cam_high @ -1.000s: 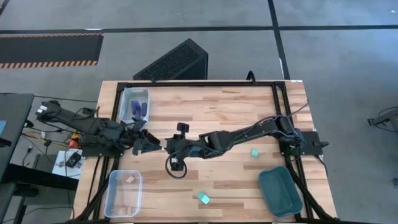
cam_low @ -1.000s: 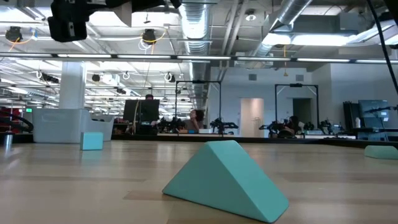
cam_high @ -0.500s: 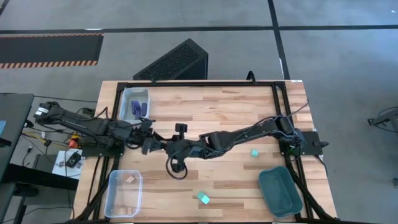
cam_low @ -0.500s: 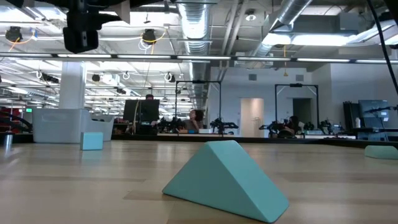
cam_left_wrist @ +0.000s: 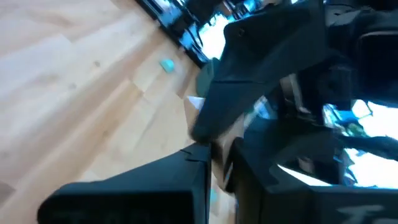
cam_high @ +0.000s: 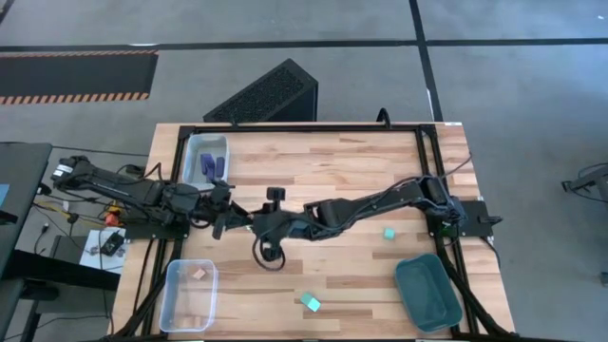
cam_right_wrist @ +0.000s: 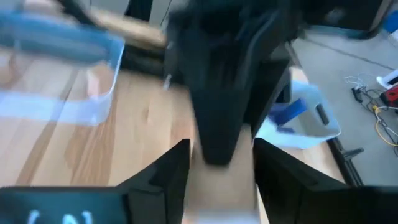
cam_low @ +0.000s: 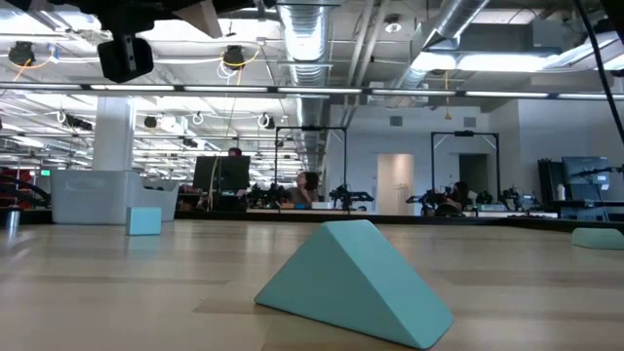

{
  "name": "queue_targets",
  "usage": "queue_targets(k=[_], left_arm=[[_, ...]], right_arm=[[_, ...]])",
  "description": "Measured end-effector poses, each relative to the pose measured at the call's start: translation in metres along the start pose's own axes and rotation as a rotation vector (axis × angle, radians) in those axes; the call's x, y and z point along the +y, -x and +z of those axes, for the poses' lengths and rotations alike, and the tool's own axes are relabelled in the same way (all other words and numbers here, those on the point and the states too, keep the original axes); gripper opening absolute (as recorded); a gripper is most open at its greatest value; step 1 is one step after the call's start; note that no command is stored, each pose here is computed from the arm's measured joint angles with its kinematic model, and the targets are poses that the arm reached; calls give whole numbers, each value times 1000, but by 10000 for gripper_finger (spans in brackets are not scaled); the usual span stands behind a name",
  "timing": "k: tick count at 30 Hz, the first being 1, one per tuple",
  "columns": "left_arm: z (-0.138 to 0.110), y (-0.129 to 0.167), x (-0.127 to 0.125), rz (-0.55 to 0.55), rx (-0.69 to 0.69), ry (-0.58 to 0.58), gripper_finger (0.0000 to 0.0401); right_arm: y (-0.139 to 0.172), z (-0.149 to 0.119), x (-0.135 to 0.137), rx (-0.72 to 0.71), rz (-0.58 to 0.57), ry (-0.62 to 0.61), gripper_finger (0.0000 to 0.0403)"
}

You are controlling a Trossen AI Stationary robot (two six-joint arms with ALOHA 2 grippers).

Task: Sort & place blocks by color
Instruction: Put the brown block into the transparent bin

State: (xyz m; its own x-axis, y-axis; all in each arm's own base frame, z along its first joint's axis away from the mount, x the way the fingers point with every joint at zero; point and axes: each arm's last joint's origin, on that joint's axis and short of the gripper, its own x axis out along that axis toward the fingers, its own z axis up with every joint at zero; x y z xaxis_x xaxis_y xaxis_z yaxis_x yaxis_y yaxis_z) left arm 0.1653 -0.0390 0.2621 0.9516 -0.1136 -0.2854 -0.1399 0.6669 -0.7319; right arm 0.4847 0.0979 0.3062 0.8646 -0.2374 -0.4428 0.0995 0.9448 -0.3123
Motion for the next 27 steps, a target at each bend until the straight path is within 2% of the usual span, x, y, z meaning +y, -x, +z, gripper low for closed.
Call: queue_targets(k=[6,16,22,27], left_arm=[[3,7,-1,-1,-45,-27,5],[4,8,1,8,-48,-29,0],[2,8,2,21,-22,-33,0],[2,8,2,19,-19,-38,0]], right_arm=[[-3,4,-10,-42,-21,-36,210],[-5,5,-14,-48,-29,-37,157],[3,5,-11,-18,-29,-51,154],[10,9,-11,-22,-29,-92,167]])
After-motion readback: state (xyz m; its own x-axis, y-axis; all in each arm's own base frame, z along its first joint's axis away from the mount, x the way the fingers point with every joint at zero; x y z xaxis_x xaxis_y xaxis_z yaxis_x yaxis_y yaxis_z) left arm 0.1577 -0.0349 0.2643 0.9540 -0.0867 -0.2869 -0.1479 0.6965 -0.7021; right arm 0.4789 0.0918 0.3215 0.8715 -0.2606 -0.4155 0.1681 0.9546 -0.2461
